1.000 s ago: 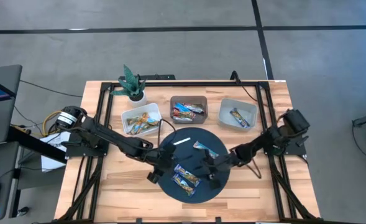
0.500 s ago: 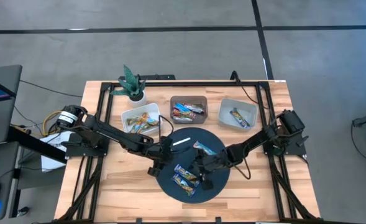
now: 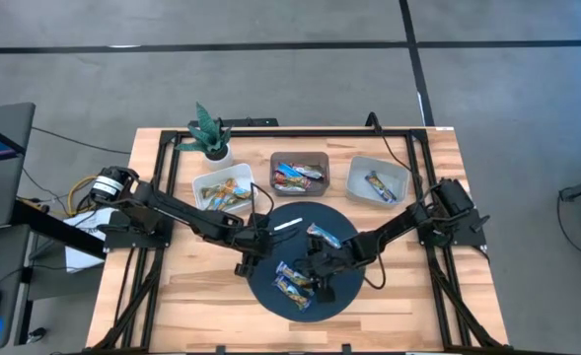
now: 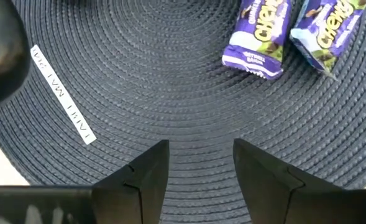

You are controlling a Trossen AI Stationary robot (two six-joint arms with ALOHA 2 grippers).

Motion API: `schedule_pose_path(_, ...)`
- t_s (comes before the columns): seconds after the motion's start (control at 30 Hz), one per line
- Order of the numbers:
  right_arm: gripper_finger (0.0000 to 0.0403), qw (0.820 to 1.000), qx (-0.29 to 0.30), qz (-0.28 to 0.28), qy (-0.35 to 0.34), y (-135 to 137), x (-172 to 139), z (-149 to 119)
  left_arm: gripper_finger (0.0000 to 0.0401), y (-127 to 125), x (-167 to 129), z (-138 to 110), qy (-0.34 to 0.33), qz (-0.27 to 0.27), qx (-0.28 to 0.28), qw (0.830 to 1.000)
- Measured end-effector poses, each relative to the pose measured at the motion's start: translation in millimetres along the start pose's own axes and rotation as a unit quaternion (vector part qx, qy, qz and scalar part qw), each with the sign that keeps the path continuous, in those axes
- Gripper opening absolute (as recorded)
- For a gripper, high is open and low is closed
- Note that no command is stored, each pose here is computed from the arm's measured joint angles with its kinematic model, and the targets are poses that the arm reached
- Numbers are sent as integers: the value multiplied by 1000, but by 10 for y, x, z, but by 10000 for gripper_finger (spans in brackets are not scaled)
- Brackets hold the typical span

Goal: Pick and place Granola Bars by type
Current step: Put the top purple granola bar into the gray bin

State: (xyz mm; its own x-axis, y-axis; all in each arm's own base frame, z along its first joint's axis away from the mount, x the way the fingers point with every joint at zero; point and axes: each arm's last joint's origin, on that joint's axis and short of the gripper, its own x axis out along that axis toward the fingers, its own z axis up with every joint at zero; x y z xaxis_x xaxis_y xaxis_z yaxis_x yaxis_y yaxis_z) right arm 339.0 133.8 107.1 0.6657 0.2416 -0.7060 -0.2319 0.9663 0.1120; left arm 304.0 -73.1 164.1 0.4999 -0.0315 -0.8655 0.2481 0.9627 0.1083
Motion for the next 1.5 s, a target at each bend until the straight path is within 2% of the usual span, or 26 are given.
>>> schedule_pose_path(0.23, 241, 1000, -3, -4, 10, 6, -14, 44, 174, 56, 69, -134, 12, 3, -21, 1000)
schedule_pose_path(0.43, 202, 1000, -3, -5, 8, 5, -15, 53, 174, 189, 120, -227, 14, -12, -65, 998)
schedule_pose_path(0.63, 164, 1000, -7, -5, 7, 6, -15, 54, 174, 356, 168, -369, 30, 5, -127, 991)
schedule_pose_path(0.87, 129, 1000, -5, -8, 12, -19, -16, 53, 174, 439, 189, -431, 28, 29, -145, 989)
schedule_pose_path(1.17, 86, 1000, -13, -8, 11, -15, -17, 72, 174, 439, 189, -432, 28, 29, -145, 989)
schedule_pose_path(1.5, 69, 998, -42, -23, 37, 60, -129, 277, 174, 438, 190, -433, 28, 29, -144, 989)
